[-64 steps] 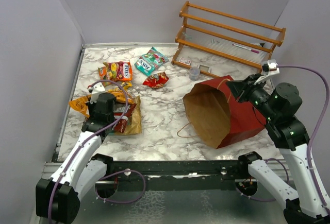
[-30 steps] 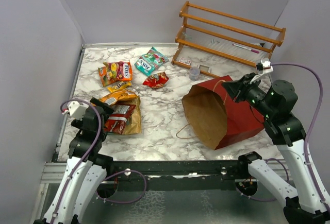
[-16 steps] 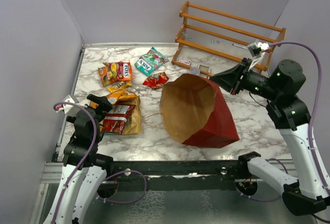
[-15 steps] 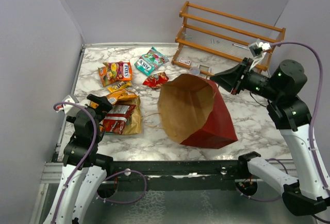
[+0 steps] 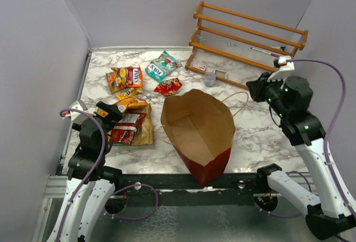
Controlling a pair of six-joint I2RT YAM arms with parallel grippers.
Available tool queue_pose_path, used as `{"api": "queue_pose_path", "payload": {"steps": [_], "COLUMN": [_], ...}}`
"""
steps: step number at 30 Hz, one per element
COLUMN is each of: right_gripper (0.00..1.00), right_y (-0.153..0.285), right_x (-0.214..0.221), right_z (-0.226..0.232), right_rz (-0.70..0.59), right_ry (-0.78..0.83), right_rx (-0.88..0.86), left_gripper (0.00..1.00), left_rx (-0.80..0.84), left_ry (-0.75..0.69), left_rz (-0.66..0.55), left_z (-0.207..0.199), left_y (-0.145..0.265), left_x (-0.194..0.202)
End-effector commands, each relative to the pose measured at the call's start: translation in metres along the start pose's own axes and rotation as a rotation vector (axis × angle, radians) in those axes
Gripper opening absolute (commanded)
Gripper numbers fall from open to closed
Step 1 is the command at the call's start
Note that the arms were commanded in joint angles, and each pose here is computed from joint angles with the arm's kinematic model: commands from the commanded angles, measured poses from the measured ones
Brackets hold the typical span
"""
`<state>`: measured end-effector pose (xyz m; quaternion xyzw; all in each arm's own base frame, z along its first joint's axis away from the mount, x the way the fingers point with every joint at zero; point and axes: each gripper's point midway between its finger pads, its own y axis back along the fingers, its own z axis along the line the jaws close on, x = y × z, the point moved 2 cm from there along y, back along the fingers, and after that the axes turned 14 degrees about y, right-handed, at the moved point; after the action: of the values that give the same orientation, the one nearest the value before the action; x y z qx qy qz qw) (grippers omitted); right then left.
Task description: Take the snacks out of the paper bag
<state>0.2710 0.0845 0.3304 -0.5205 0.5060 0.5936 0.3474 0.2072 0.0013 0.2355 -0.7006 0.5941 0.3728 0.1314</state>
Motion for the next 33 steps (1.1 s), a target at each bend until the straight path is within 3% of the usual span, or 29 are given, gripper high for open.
{"api": "queue_pose_path", "payload": {"steps": [1, 5, 8, 10, 13, 18, 23, 24, 26, 27, 30, 33], "right_gripper": [0.10, 0.12, 0.23, 0.36, 0.64, 0.82, 0.94, 0.94, 0.85, 0.76, 0.30, 0.14], "right_y": [0.003, 0.010, 0.016, 0.022, 0.028, 0.014, 0.025, 0.027, 0.029, 0.031, 0.035, 0.041], "right_x": [0.010, -0.007, -0.027, -0.041, -0.047, -0.020, 0.000, 0.003, 0.005, 0.006, 0.007, -0.005], "right_z": [-0.013, 0.011, 0.026, 0.040, 0.066, 0.057, 0.051, 0.056, 0.071, 0.079, 0.103, 0.118], "right_rz": [-0.004, -0.068, -0.091, -0.108, -0.106, 0.085, 0.146, 0.145, 0.142, 0.140, 0.125, 0.065], "right_ry": [0.012, 0.016, 0.036, 0.064, 0.091, -0.016, -0.076, -0.078, -0.086, -0.092, -0.100, -0.089], "right_rx": [0.082, -0.073, -0.180, -0.282, -0.470, -0.389, -0.327, -0.360, -0.462, -0.527, -0.721, -0.864], "left_gripper": [0.99, 0.99, 0.99, 0.99, 0.99, 0.98, 0.98, 0.98, 0.98, 0.98, 0.98, 0.98], "left_rx": [0.074, 0.186, 0.277, 0.360, 0.475, 0.507, 0.512, 0.534, 0.575, 0.598, 0.647, 0.646], "left_ry": [-0.015, -0.032, -0.031, -0.033, -0.027, -0.023, -0.027, -0.018, 0.011, 0.027, 0.058, 0.060], "left_rz": [0.001, 0.061, 0.147, 0.227, 0.365, 0.555, 0.623, 0.635, 0.666, 0.682, 0.733, 0.749], "left_z": [-0.019, -0.042, -0.062, -0.078, -0.102, -0.116, -0.114, -0.116, -0.122, -0.127, -0.139, -0.143], "left_y": [0.007, 0.007, 0.008, 0.010, 0.015, 0.013, 0.013, 0.015, 0.018, 0.020, 0.026, 0.026], "left_x": [-0.012, -0.004, 0.008, 0.020, 0.038, 0.066, 0.078, 0.080, 0.084, 0.085, 0.086, 0.086]}}
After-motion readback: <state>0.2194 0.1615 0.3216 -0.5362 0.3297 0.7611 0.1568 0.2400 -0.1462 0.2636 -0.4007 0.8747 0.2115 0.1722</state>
